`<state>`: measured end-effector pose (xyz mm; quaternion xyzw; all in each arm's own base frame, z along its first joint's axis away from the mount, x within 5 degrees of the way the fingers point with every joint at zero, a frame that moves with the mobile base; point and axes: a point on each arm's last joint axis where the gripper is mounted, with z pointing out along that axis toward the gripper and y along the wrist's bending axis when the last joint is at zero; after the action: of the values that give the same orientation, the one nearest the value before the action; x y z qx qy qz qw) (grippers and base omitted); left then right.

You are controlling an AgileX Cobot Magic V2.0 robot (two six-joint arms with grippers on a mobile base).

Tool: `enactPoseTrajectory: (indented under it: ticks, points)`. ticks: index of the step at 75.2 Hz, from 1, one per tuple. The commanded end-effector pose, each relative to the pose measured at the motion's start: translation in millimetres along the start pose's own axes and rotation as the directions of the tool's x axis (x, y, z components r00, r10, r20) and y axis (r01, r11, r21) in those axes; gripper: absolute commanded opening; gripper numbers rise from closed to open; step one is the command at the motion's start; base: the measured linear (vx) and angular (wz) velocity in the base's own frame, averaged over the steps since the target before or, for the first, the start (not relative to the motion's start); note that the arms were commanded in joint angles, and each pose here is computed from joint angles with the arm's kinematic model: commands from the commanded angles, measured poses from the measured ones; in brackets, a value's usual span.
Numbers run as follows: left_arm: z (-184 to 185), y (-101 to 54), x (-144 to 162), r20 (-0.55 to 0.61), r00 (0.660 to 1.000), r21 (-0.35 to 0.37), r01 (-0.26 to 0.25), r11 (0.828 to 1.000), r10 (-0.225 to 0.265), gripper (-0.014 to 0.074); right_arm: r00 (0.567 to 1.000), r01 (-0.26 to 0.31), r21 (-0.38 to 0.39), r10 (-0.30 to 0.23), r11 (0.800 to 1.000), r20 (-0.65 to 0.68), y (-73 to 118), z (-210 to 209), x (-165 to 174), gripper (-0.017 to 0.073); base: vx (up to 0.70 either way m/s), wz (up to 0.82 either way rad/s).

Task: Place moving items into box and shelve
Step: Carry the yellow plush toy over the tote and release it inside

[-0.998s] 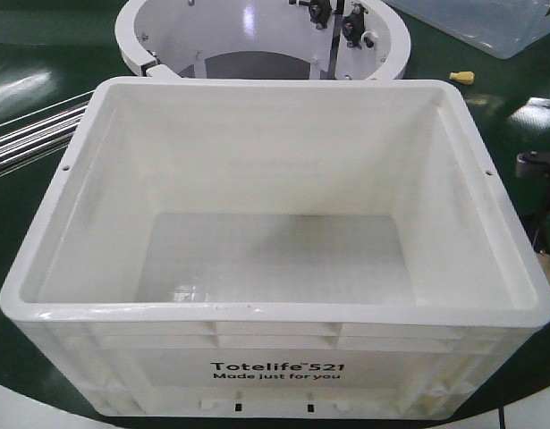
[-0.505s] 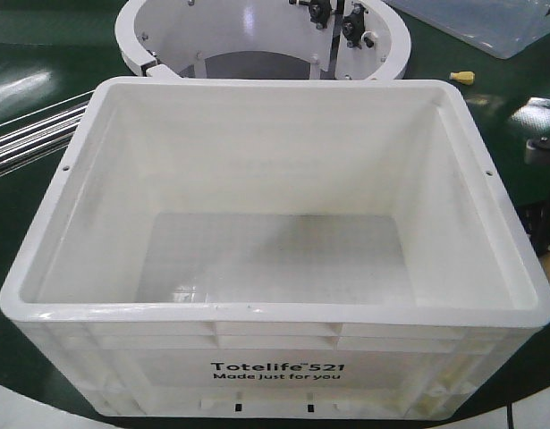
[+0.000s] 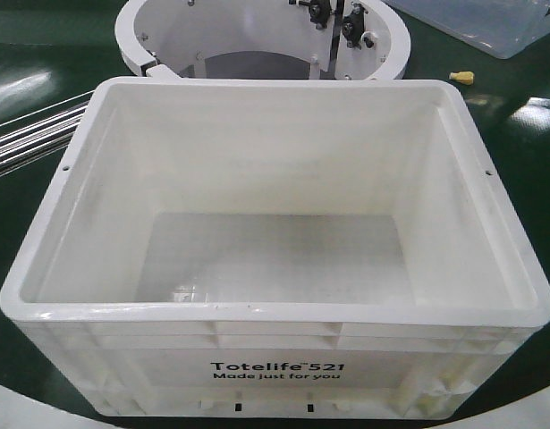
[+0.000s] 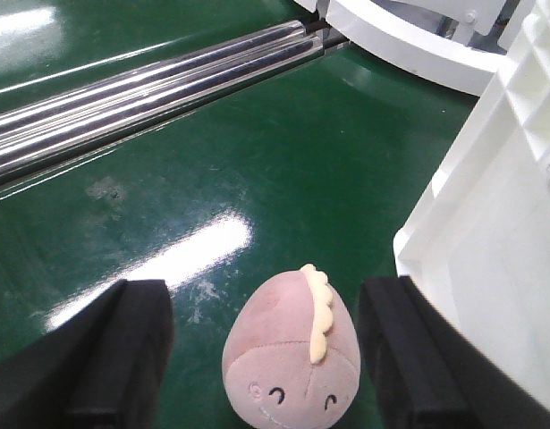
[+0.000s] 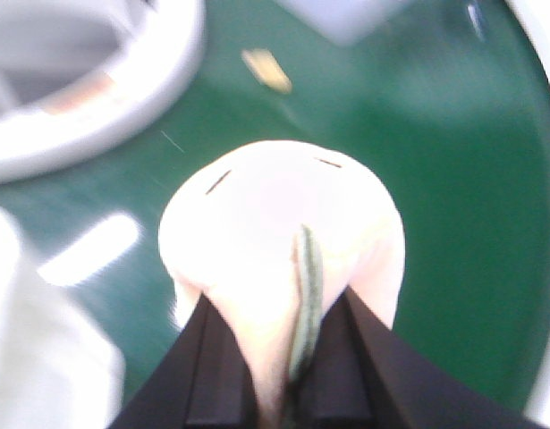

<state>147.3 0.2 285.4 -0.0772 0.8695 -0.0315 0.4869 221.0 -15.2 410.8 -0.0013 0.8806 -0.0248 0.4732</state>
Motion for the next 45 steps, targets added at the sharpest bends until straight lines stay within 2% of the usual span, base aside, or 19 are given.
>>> enactPoseTrajectory:
  ticks: [1, 4, 6, 8, 12, 13, 16, 20, 23, 32, 36, 39, 45]
  points:
    - [-5, -3.6, -18, 0.109, 0.994, 0.028, 0.006, 1.000, -0.009, 0.0566, 0.976, 0.103, -0.118, -0.077, 0.988, 0.205, 20.2, -29, -29, -0.0004, 0.00, 0.00]
    - [-5, -3.6, -18, 0.109, 0.994, 0.028, 0.006, 1.000, -0.009, 0.0566, 0.965, 0.156, -0.208, -0.105, 0.966, 0.239, 38.2, -32, -32, -0.0004, 0.00, 0.00]
    - [-5, -3.7, -18, 0.110, 0.994, 0.029, 0.006, 1.000, -0.009, 0.0566, 0.959, 0.186, -0.241, -0.124, 0.952, 0.254, 46.2, -32, -32, -0.0004, 0.00, 0.00]
    - [-5, -3.7, -18, 0.111, 0.994, 0.029, 0.006, 1.000, -0.009, 0.0566, 0.955, 0.214, -0.299, -0.134, 0.930, 0.266, 59.8, -32, -32, -0.0004, 0.00, 0.00]
    - [-5, -3.7, -18, 0.111, 0.994, 0.029, 0.006, 1.000, -0.009, 0.0566, 0.955, 0.240, -0.367, -0.150, 0.899, 0.257, 79.1, -27, -30, -0.0004, 0.00, 0.00]
    - [-5, -3.7, -18, 0.111, 0.994, 0.029, 0.007, 1.000, -0.010, 0.0566, 0.955, 0.250, -0.393, -0.158, 0.885, 0.252, 87.0, -26, -29, -0.0004, 0.00, 0.00]
    - [-5, -3.7, -18, 0.111, 0.994, 0.029, 0.007, 1.000, -0.010, 0.0566, 0.961, 0.248, -0.443, -0.161, 0.862, 0.224, 103.7, -18, -26, -0.0004, 0.00, 0.00]
    - [-5, -3.7, -18, 0.111, 0.994, 0.029, 0.007, 1.000, -0.010, 0.0566, 0.962, 0.266, -0.489, -0.196, 0.831, 0.190, 125.6, -10, -20, -0.0002, 0.00, 0.00]
    - [-5, -3.7, -18, 0.111, 0.994, 0.029, 0.007, 1.000, -0.010, 0.0566, 0.961, 0.277, -0.509, -0.224, 0.815, 0.164, 138.1, -3, -15, -0.0001, 0.00, 0.00]
    - [-5, -3.7, -18, 0.111, 0.994, 0.029, 0.007, 1.000, -0.010, 0.0566, 0.916, 0.388, -0.529, -0.378, 0.755, 0.133, 172.1, 15, 1, 0.0013, 0.00, 0.00]
    - [-5, -3.7, -18, 0.110, 0.994, 0.029, 0.007, 1.000, -0.010, 0.0566, 0.895, 0.428, -0.524, -0.424, 0.736, 0.136, 179.9, 20, 5, 0.0024, 0.00, 0.00]
    - [-5, -3.7, -18, 0.110, 0.994, 0.029, 0.007, 1.000, -0.010, 0.0566, 0.889, 0.438, -0.527, -0.437, 0.729, 0.135, 184.6, 22, 7, 0.0037, 0.00, 0.00]
    - [-5, -3.7, -18, 0.110, 0.994, 0.029, 0.007, 1.000, -0.010, 0.0566, 0.902, 0.417, -0.529, -0.408, 0.739, 0.140, 188.0, 25, 6, 0.0070, 0.00, 0.00]
